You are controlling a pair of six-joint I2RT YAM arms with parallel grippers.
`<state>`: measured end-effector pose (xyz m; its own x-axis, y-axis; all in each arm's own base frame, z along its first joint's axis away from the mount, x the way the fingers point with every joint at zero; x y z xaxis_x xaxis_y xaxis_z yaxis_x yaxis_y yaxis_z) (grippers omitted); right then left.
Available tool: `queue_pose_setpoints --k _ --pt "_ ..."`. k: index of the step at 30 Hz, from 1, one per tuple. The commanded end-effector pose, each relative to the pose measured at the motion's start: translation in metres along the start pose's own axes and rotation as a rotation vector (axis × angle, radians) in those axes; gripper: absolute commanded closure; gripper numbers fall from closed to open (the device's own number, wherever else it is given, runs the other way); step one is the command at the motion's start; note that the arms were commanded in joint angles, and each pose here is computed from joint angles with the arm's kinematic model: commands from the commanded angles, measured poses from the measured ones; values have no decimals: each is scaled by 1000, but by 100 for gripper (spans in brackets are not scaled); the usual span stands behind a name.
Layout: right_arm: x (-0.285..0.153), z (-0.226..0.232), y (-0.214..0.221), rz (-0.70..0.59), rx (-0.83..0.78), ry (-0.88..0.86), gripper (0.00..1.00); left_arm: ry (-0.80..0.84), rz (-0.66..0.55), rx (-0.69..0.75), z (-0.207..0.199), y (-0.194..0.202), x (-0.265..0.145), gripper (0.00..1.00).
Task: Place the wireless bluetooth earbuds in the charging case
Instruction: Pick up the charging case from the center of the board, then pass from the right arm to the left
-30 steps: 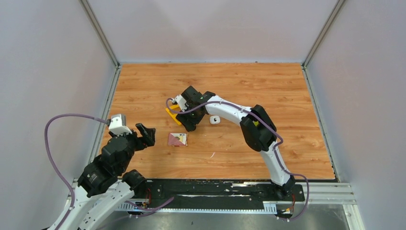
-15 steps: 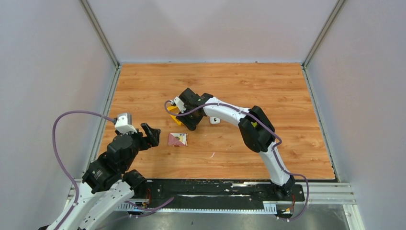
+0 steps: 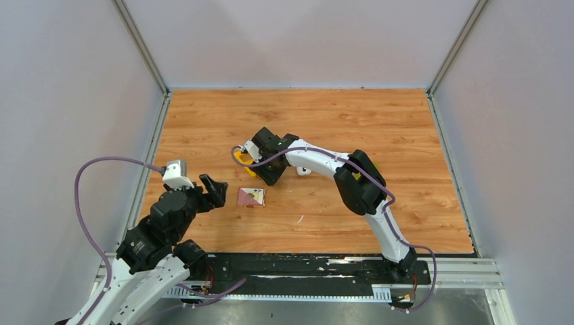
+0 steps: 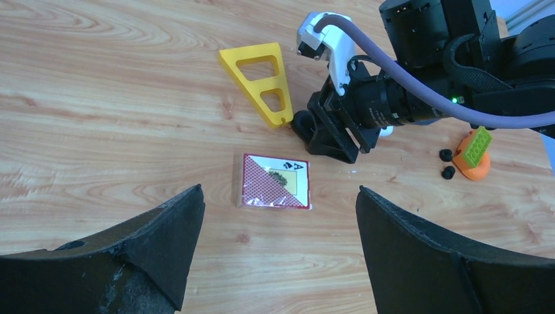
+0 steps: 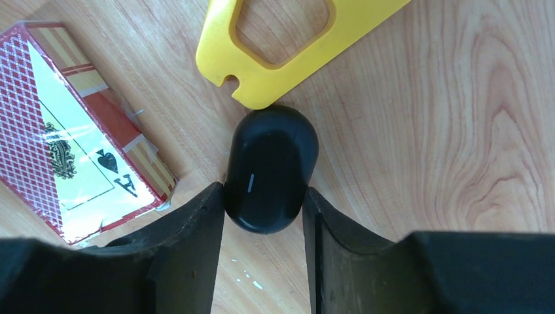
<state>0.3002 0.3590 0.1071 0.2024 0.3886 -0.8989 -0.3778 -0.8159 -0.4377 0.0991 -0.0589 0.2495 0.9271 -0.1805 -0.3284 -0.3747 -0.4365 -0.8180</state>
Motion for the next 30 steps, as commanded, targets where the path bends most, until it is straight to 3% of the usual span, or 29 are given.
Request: queue_pose_setpoints --k 1,9,19,27,30 --pt "-20 0 -8 -36 -48 14 78 31 -19 20 -5 -3 5 8" --pt "-138 4 5 -273 -307 130 80 174 50 130 -34 4 37 14" --pt "-204 13 64 -265 -626 172 82 597 160 150 -96 8 64 23" --pt "-271 21 58 -449 -689 271 80 810 179 11 -116 13 60 23" --pt "-279 27 58 -452 -709 261 79 869 160 -72 -122 10 56 22"
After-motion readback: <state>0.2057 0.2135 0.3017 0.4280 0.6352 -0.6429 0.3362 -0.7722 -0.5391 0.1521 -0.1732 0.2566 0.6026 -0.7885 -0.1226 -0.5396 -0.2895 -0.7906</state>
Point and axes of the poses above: each gripper's point midway between its finger pads, its own x axis out along the fingers, its own z axis along the line the jaws close on, y = z × x, the point moved 9 cm from there along -x, back along the fingers, and after that the axes turned 4 degrees about -x, right-handed, at the moved point
